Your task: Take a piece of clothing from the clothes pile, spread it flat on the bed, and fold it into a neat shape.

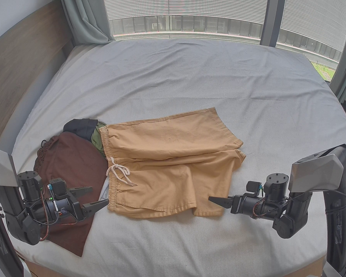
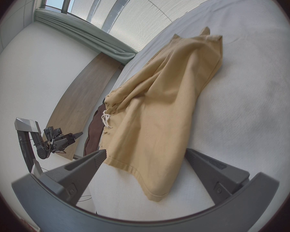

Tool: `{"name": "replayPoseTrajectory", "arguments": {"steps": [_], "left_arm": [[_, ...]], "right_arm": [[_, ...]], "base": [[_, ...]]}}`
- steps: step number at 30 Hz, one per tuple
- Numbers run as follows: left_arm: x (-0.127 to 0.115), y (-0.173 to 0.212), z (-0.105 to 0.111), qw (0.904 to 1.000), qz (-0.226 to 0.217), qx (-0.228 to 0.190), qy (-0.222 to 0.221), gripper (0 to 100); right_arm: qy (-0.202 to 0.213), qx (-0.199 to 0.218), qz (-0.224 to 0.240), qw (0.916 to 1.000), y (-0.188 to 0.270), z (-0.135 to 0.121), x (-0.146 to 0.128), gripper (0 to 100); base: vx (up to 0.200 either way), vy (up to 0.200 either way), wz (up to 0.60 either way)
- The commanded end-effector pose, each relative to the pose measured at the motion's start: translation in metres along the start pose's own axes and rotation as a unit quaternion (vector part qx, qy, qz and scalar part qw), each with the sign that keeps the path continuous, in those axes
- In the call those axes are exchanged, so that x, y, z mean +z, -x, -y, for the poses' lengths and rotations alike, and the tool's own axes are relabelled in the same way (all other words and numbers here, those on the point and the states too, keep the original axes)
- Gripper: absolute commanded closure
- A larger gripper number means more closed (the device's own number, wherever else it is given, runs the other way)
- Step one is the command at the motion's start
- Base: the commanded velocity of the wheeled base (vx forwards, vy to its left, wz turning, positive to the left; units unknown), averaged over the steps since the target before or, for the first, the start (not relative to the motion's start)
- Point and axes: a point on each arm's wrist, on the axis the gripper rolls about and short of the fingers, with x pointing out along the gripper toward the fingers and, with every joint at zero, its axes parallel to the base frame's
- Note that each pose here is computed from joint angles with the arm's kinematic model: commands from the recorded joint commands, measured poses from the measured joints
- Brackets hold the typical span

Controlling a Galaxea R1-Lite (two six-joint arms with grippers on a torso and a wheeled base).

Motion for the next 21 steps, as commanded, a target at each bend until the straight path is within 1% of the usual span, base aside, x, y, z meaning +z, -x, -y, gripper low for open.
{"name": "replayPoseTrajectory", "arguments": {"steps": [1, 4, 10, 12, 14, 16, 18, 19, 21], "left_arm": [[0.000, 0.000, 0.000, 1.0000, 0.001, 0.000, -0.001, 0], [0.000, 0.000, 0.000, 1.0000, 0.000, 0.000, 0.000, 0], [0.000, 0.000, -0.001, 1.0000, 0.001, 0.001, 0.000, 0], [0.000, 0.000, -0.001, 1.0000, 0.001, 0.001, 0.000, 0], [0.000, 0.000, -0.001, 1.0000, 0.001, 0.001, 0.000, 0], [0.000, 0.000, -0.001, 1.0000, 0.001, 0.001, 0.000, 0], [0.000, 0.000, -0.001, 1.0000, 0.001, 0.001, 0.000, 0], [0.000, 0.000, -0.001, 1.0000, 0.000, 0.000, 0.001, 0], [0.000, 0.000, -0.001, 1.0000, 0.000, 0.000, 0.001, 0]], "right_arm": [[-0.007, 0.003, -0.019, 0.9998, -0.006, -0.002, -0.012, 0], [-0.013, 0.002, -0.037, 0.9992, -0.011, 0.000, -0.023, 0], [-0.052, 0.016, -0.044, 0.9976, -0.016, -0.011, -0.027, 0], [-0.055, 0.022, -0.038, 0.9975, -0.016, -0.015, -0.022, 0], [-0.051, 0.026, -0.032, 0.9979, -0.013, -0.020, -0.017, 0], [-0.044, 0.034, -0.020, 0.9982, -0.005, -0.030, -0.007, 0], [-0.043, 0.036, -0.018, 0.9983, -0.003, -0.033, -0.005, 0], [-0.037, 0.044, -0.005, 0.9983, 0.002, -0.040, 0.004, 0], [-0.032, 0.049, 0.005, 0.9983, 0.008, -0.046, 0.011, 0]], "base": [[0.000, 0.000, 0.00], [0.000, 0.000, 0.00], [0.000, 0.000, 0.00], [0.000, 0.000, 0.00], [0.000, 0.000, 0.00], [0.000, 0.000, 0.00], [0.000, 0.000, 0.00], [0.000, 0.000, 0.00], [0.000, 0.000, 0.00]]}}
